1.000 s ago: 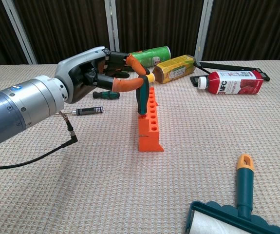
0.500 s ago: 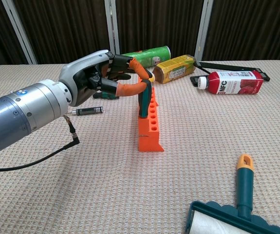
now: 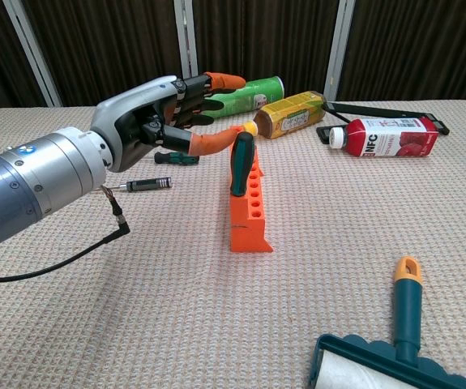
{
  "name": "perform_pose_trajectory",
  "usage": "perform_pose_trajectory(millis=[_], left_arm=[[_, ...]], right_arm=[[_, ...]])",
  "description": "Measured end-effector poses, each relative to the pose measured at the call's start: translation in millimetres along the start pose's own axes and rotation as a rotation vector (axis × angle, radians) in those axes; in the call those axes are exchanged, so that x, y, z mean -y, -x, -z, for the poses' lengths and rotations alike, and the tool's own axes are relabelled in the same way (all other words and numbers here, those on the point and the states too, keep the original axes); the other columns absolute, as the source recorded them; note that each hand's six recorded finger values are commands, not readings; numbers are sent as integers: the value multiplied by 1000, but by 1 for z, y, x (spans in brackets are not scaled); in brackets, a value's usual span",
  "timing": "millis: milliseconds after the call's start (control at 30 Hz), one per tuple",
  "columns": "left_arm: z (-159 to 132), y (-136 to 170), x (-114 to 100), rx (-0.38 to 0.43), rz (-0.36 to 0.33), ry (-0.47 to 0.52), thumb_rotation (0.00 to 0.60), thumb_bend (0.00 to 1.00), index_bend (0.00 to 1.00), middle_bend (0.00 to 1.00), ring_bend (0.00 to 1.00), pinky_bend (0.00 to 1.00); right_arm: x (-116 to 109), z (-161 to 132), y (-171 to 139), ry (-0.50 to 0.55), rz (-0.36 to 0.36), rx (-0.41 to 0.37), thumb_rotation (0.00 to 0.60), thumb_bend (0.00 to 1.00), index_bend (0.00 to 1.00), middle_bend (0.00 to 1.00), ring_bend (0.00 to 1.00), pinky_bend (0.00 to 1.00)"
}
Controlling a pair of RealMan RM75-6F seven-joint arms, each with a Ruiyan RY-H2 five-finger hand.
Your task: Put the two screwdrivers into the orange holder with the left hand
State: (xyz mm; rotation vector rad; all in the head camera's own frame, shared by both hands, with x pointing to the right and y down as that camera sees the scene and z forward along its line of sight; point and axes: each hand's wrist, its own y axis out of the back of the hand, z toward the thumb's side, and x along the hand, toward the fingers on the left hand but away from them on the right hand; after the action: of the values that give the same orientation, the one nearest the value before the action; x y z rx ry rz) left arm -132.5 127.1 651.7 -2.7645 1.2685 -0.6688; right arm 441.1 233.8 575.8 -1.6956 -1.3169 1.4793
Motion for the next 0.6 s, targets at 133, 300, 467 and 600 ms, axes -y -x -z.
perform_pose_trajectory(millis=[133, 300, 467, 600], left_arm=[[-6, 4, -9, 28, -26, -37, 598, 384, 168, 5, 0, 0], [-10, 12, -33, 45, -88, -112, 598, 515, 345, 39, 0, 0], [-1, 27, -64, 4, -142, -286, 597, 569, 398, 60, 0, 0], [16, 42, -90, -82, -171, -457, 600, 578, 410, 66, 0, 0]], right_arm=[[0, 0, 0, 0, -1, 0, 600, 0, 104, 0, 0, 0], [0, 0, 0, 1, -1, -1, 600, 0, 103, 0, 0, 0], [0, 1, 0, 1, -5, -1, 600, 0, 104, 0, 0, 0], [1, 0, 1, 0, -7, -3, 600, 0, 104, 0, 0, 0]])
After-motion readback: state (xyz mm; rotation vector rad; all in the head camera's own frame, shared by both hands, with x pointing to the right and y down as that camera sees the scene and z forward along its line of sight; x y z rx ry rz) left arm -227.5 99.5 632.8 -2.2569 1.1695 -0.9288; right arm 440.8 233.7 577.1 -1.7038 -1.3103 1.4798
